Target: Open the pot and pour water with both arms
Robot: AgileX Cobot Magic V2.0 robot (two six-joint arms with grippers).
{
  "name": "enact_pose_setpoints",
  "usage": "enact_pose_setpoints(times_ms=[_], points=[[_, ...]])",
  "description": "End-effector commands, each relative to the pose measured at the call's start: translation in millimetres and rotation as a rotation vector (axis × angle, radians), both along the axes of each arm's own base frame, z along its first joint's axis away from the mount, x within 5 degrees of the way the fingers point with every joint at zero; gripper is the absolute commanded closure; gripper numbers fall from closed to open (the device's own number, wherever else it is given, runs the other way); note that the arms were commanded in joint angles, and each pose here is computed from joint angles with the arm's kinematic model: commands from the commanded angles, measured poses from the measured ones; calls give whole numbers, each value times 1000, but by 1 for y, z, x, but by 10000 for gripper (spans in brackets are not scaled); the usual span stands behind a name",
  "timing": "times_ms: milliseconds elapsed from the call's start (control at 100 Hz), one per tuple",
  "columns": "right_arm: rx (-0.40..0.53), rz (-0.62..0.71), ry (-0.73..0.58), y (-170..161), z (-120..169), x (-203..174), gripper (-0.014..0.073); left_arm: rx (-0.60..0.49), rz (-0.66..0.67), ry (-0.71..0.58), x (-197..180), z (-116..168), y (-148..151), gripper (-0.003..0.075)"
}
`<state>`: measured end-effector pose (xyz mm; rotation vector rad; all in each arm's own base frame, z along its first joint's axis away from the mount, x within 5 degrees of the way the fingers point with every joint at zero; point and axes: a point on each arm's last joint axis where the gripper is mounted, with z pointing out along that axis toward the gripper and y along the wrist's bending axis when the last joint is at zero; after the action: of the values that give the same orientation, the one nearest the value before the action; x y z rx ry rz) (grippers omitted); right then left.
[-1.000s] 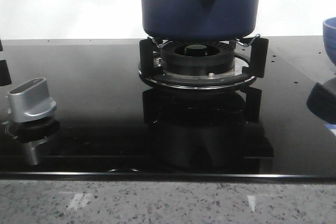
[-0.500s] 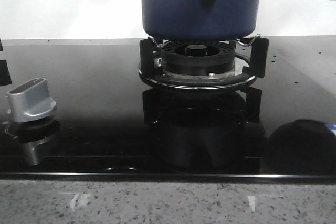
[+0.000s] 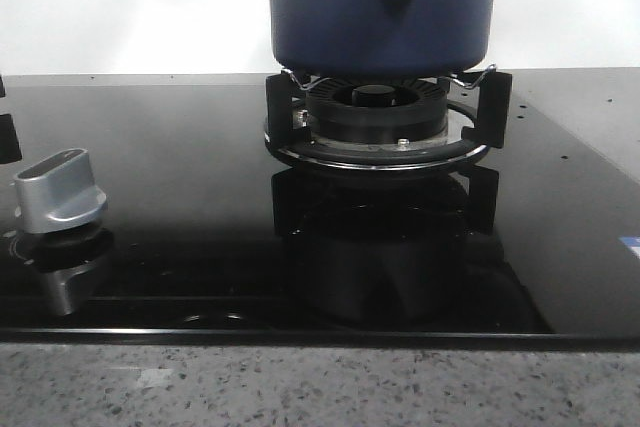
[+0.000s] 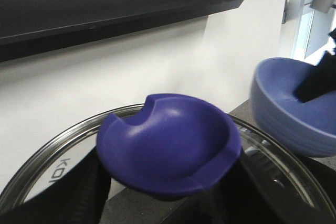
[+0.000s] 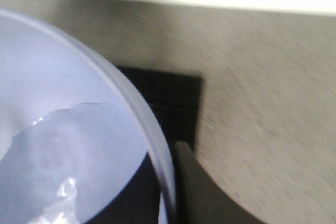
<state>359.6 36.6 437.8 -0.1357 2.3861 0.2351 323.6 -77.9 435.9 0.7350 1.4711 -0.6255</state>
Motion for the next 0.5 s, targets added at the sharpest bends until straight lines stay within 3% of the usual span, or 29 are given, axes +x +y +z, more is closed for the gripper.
enact_pose_setpoints(times_ms=[0,290,490], points=[[30,42,-192,15,31,-6,648,-99,13,-73,-16,32,2,457],[3,154,-387,52,34,5,648,-101,42,-74,-14,32,4,457],[-40,131,-528,56,22,13,648,-102,47,-74,-14,32,4,457]])
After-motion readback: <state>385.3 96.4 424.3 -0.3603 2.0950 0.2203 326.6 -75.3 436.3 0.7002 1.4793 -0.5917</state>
